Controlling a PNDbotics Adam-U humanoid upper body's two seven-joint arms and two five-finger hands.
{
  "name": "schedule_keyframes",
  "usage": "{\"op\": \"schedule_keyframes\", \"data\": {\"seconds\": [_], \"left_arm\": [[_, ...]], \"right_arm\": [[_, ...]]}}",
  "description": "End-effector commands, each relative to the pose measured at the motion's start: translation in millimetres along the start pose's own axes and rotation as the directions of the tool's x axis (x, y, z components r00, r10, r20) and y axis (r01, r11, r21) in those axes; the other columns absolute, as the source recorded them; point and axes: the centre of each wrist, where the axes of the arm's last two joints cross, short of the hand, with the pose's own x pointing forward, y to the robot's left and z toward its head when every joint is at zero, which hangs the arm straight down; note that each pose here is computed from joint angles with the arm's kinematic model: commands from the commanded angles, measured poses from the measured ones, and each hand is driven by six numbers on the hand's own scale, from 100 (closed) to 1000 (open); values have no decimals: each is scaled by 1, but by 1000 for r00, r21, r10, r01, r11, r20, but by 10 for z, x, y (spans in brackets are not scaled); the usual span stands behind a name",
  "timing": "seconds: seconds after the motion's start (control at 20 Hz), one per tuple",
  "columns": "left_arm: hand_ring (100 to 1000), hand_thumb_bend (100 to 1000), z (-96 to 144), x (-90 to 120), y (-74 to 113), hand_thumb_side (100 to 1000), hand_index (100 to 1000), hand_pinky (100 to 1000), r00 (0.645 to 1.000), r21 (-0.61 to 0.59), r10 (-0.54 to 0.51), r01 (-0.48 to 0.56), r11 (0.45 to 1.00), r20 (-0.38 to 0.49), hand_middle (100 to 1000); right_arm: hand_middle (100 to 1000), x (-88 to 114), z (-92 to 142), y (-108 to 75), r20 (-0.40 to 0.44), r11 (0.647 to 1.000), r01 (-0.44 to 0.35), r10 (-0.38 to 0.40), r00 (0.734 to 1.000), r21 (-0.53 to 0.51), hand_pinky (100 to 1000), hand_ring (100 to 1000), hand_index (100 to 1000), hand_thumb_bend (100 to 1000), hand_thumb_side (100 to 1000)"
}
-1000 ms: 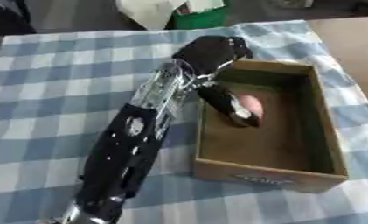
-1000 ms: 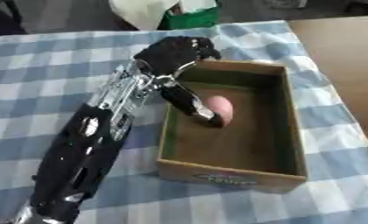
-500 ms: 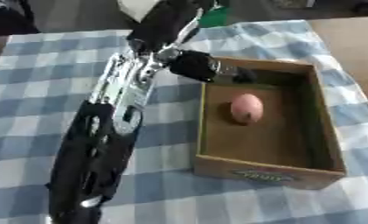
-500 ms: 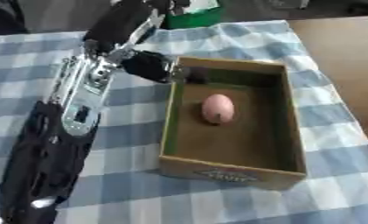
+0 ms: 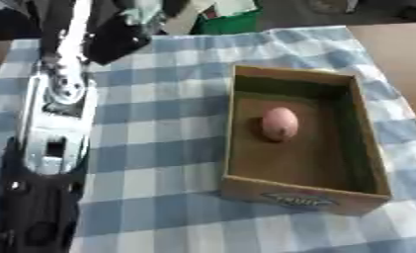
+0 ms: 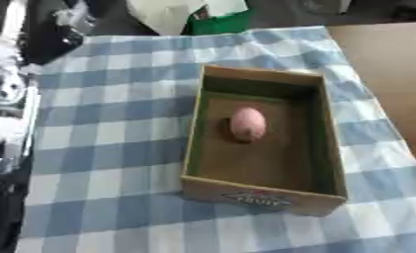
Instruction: Pick up objects on the table and place them in the box.
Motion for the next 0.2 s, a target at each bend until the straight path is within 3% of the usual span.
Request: {"op": "schedule_keyframes", "data": {"seconds": [0.05, 0.2], "left_arm": [[605, 285, 59, 3, 323, 623, 766, 433, 994, 162, 109, -107, 981, -4, 644], [576, 215, 171, -87, 494, 533, 752, 410, 964, 269, 264, -259, 928, 19, 621]], "right_arm": [[679, 76, -66, -49, 13, 999, -46, 46, 999, 24, 833, 847, 893, 100, 1000], [679, 84, -49, -64, 5, 998, -61, 61, 998, 20, 833, 846, 893, 100, 1000]]}}
